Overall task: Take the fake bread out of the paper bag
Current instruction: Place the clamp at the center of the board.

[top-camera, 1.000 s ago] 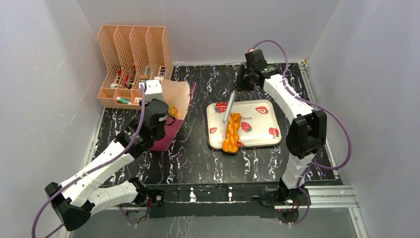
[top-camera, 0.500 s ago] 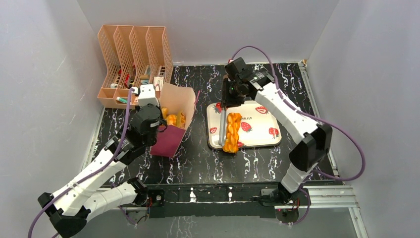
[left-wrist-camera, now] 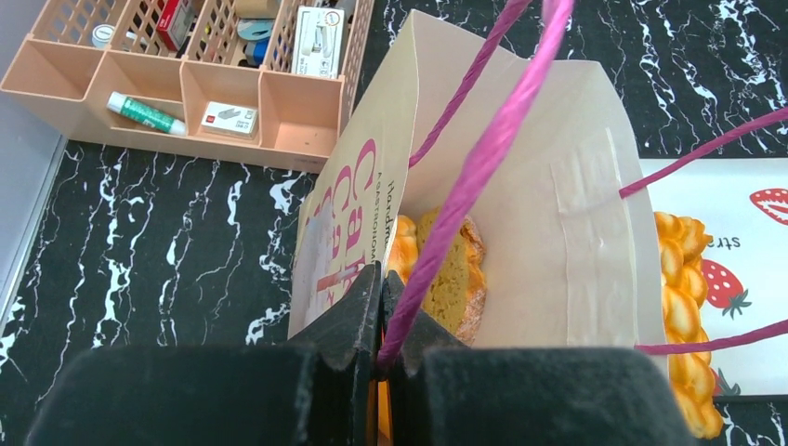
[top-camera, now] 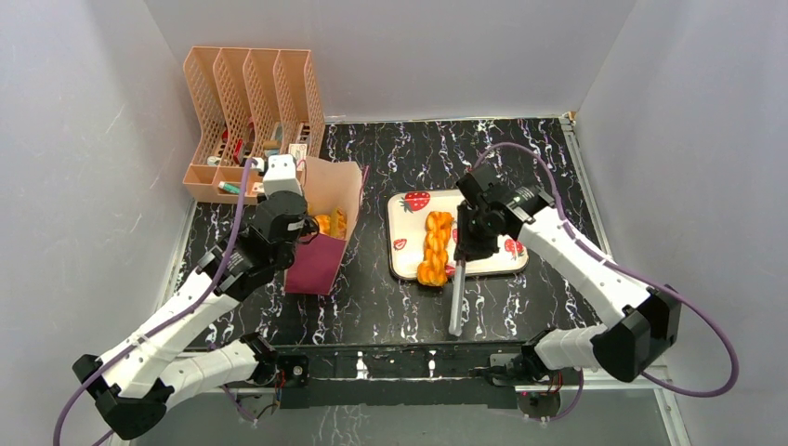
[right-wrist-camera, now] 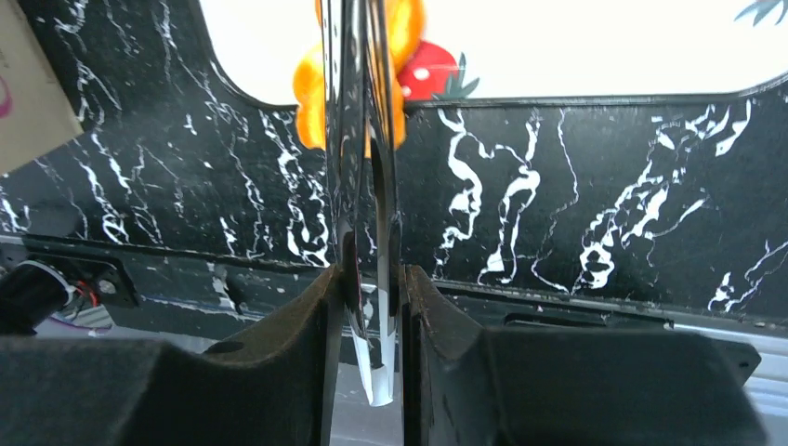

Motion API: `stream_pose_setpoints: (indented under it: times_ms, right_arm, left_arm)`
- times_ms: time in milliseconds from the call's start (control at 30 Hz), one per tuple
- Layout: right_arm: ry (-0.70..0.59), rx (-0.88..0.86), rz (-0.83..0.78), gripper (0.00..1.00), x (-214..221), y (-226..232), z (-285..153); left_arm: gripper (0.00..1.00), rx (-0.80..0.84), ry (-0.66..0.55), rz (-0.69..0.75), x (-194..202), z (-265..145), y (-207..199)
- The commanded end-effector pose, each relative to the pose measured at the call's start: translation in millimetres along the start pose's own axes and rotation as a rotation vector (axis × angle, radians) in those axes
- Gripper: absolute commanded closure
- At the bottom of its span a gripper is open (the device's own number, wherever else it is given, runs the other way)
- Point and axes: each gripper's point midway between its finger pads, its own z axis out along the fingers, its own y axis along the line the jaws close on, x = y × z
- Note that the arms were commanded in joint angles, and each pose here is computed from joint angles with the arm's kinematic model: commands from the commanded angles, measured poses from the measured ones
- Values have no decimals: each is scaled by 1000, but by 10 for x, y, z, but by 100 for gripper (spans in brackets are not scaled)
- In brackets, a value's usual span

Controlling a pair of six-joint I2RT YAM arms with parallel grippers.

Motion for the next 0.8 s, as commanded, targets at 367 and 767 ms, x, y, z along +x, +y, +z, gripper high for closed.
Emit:
stream_pose_setpoints:
  times_ms: [367, 767]
  right_arm:
    - [32, 38, 59, 89, 115, -76, 474]
    - [69, 149, 58, 89, -129, -252, 1012]
  left_arm:
    - [100, 76, 10, -5, -13, -138, -10]
    - [100, 112, -5, 1, -4, -197, 0]
